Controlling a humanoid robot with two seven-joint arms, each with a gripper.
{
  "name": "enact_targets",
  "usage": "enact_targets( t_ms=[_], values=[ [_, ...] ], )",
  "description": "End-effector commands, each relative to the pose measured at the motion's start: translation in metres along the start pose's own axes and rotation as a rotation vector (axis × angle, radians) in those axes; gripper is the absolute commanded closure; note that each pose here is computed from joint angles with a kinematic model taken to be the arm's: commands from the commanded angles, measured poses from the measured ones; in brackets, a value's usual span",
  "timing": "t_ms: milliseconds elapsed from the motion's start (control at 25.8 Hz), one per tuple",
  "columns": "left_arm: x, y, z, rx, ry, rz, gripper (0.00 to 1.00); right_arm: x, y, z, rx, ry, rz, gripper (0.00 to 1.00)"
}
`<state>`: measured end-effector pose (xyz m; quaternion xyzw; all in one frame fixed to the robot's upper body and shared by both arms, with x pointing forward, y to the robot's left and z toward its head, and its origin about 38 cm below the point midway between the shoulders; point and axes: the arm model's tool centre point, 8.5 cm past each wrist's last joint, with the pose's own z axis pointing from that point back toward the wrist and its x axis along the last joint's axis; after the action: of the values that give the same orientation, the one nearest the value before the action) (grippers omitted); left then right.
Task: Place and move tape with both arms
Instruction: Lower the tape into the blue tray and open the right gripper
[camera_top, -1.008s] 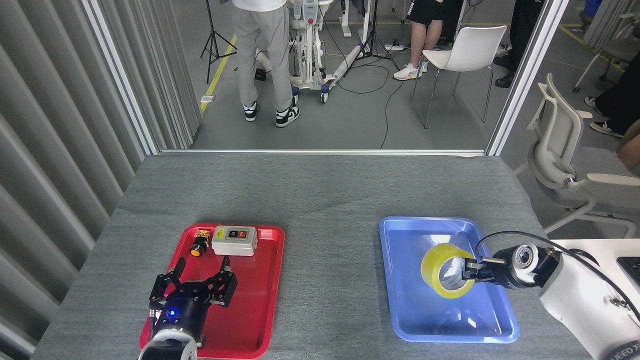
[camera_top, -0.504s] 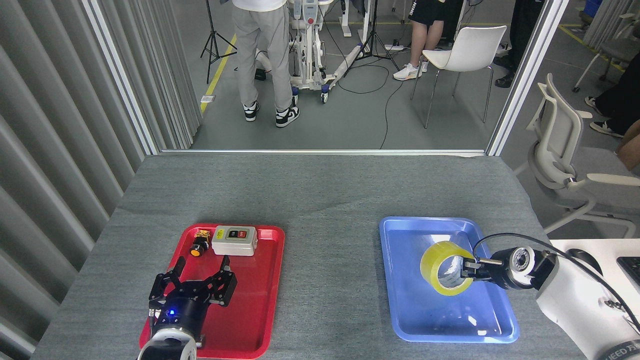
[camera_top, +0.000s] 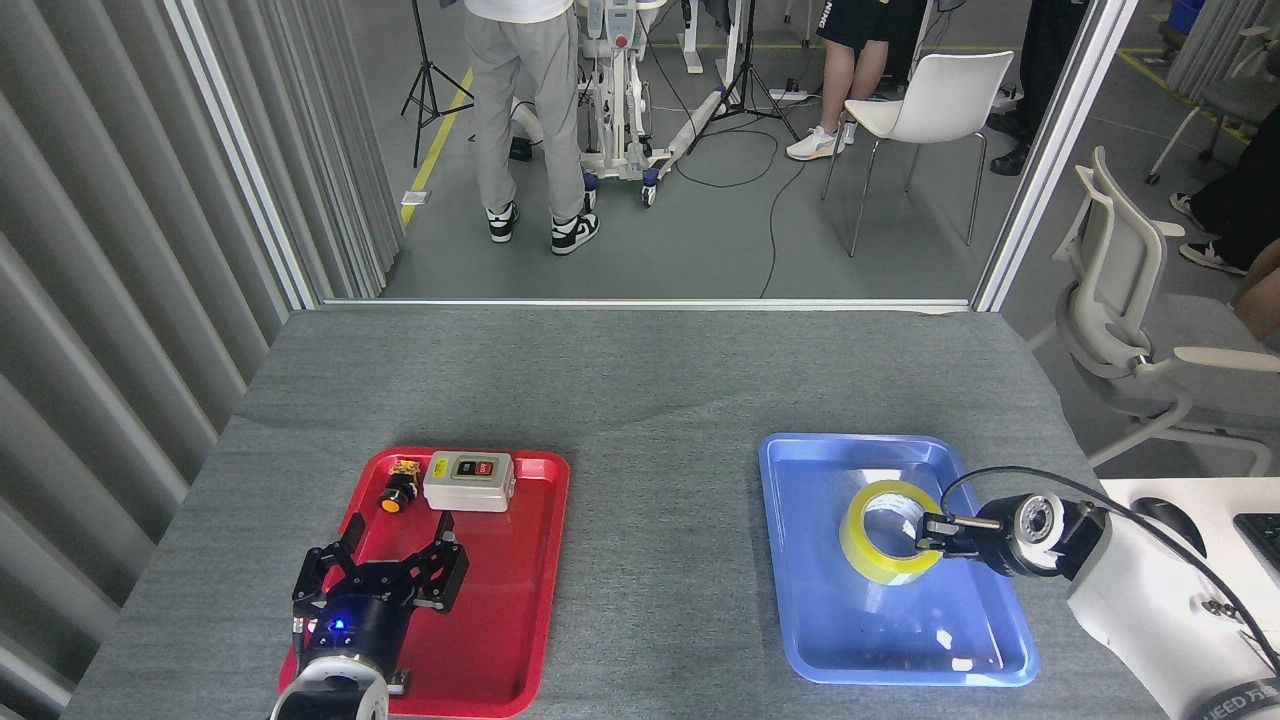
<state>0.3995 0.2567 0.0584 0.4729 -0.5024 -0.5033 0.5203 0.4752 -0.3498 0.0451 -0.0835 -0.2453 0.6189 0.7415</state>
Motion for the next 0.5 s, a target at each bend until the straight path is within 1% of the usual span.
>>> enact_targets(
  t_ms=[0,116,349,427,465],
  values=[
    [-0.0026,0.0003,-0.0001,0.001,0.006,-0.001,0.0,0.0051,-0.001,-0.0032,-0.02,0.009,-0.021,0.68],
    [-0.0035,0.0011,-0.0001,0.002,0.007,-0.001,0.0,0.0046,-0.0015,-0.0032,-0.027,0.014,-0.023,0.68],
    [-0.0035,-0.0017,0.0018,-0.005,0.009,0.002,0.0,0.0069,-0.0022,-0.0034,-0.03,0.01,-0.018,0.64],
    [-0.0033,-0.0012,0.0018,-0.004,0.009,0.002,0.0,0.0058,-0.0008,-0.004,-0.029,0.016,-0.012,0.59],
    [-0.0037,-0.0023,0.0023,-0.007,0.011,-0.001,0.0,0.0075,-0.0008,-0.0038,-0.036,0.012,0.002,0.54]
  ],
)
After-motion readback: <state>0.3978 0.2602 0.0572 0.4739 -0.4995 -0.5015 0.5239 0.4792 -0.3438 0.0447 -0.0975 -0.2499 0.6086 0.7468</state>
